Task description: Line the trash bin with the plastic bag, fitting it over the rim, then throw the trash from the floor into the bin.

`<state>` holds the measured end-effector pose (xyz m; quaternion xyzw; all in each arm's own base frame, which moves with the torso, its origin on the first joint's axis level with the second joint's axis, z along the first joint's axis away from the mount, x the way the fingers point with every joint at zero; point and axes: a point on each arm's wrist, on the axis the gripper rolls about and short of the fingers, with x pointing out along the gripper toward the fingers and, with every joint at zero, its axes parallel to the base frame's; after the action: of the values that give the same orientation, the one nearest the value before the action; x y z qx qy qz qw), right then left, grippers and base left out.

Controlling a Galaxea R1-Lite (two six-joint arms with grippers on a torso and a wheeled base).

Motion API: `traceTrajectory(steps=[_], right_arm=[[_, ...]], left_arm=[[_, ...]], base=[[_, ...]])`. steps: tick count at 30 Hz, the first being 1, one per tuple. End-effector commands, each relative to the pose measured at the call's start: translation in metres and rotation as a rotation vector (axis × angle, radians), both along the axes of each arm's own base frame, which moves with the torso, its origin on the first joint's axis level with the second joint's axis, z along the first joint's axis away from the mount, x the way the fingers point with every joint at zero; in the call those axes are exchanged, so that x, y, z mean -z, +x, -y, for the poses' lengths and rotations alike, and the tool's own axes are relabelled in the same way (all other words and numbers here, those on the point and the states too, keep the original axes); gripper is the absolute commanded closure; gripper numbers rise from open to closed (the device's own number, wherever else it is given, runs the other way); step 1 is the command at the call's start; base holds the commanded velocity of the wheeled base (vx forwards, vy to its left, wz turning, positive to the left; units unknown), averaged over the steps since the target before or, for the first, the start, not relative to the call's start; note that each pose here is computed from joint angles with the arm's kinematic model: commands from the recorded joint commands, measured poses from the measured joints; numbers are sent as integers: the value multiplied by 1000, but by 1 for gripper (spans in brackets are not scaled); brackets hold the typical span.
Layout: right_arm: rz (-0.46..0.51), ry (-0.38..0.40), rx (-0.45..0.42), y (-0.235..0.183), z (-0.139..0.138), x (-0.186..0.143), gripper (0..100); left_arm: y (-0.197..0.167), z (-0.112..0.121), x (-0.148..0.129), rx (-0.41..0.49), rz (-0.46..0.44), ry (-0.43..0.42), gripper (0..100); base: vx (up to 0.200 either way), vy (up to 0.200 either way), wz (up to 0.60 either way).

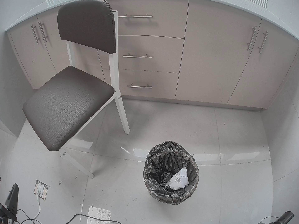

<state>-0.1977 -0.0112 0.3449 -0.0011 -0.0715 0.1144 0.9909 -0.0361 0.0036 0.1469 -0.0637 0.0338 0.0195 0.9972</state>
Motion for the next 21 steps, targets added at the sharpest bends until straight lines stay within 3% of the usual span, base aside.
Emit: traceTrajectory(steps=[1,5,10,15,21], right_arm=[[228,86,-76,-49,-24,99,100],[212,75,-88,-25,-17,117,100],[157,94,120,-1,-13,123,100],[110,71,134,10,-12,128,100],[98,40,139,14,-12,130,100]], left_arm=[[0,2,55,-53,-8,-2,0],[1,2,55,-54,-1,14,0],[3,2,57,-57,10,-17,0],[9,0,58,-128,115,12,0],[4,0,43,-125,184,40,0]], base=[[0,0,0],[0,0,0],[0,0,0],[0,0,0],[0,0,0]])
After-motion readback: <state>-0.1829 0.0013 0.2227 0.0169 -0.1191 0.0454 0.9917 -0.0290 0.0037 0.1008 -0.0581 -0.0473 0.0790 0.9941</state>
